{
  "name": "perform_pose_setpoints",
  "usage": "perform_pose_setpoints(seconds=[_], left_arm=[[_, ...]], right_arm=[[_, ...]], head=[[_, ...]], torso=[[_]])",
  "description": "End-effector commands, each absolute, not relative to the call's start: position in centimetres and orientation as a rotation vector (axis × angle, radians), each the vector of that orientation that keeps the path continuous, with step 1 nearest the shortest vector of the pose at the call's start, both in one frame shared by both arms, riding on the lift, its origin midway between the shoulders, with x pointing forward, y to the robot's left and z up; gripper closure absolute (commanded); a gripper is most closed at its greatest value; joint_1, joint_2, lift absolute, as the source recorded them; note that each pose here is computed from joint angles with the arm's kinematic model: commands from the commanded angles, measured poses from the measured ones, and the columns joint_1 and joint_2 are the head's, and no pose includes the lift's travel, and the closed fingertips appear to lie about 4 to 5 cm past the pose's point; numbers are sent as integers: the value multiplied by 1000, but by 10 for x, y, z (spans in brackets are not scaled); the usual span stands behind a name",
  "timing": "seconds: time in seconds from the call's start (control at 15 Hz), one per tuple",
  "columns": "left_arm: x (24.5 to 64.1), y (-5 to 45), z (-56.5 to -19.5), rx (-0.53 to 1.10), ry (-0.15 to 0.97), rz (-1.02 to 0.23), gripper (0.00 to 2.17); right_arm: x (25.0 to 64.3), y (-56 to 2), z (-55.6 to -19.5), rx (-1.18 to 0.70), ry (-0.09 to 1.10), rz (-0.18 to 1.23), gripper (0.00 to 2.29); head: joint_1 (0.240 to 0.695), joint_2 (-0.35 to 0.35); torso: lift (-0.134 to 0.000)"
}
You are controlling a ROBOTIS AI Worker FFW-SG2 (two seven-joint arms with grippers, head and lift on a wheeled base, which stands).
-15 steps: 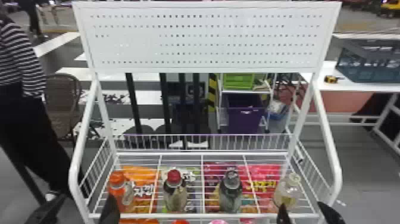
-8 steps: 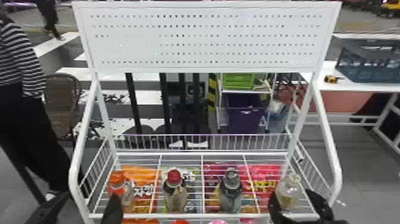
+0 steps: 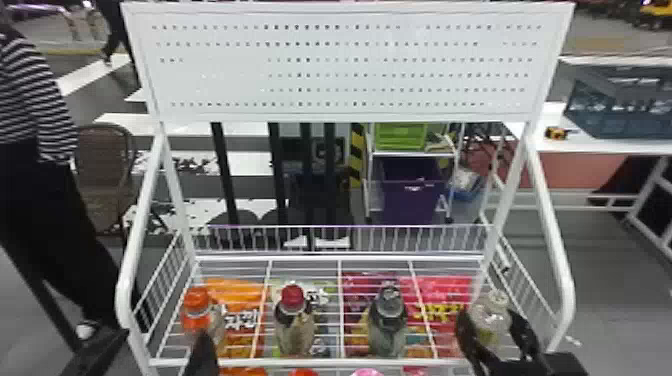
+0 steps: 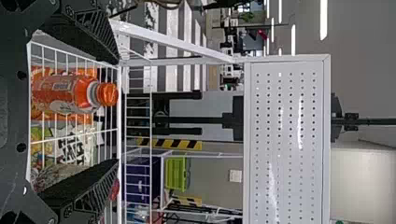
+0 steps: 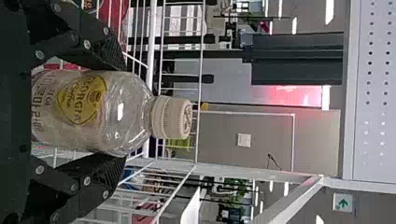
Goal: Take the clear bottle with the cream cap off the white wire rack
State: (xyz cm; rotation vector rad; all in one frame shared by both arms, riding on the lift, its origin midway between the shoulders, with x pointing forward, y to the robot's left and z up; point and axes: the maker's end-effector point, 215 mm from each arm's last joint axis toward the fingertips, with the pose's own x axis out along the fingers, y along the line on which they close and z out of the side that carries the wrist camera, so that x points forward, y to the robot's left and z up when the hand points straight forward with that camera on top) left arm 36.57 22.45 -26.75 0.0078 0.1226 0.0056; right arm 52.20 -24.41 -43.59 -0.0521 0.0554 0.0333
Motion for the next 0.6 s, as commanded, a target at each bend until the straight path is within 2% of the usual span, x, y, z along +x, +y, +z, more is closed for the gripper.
perform_pose_setpoints(seconds=[0.0,0.27,0.53], left_arm=[[366,220,-268,6,124,-2,140],[367,220,-266,5,115,-2,140],[367,223,-266,7,111,7,140]], right_arm=[[517,-249,-420,-55,34,26,1754],[497,-251,-390,-60,33,23,1750],[455,-249,-346,-72,45,29,1750]], head=[[499,0],[499,0],[499,0]], torso=[[0],[0],[0]])
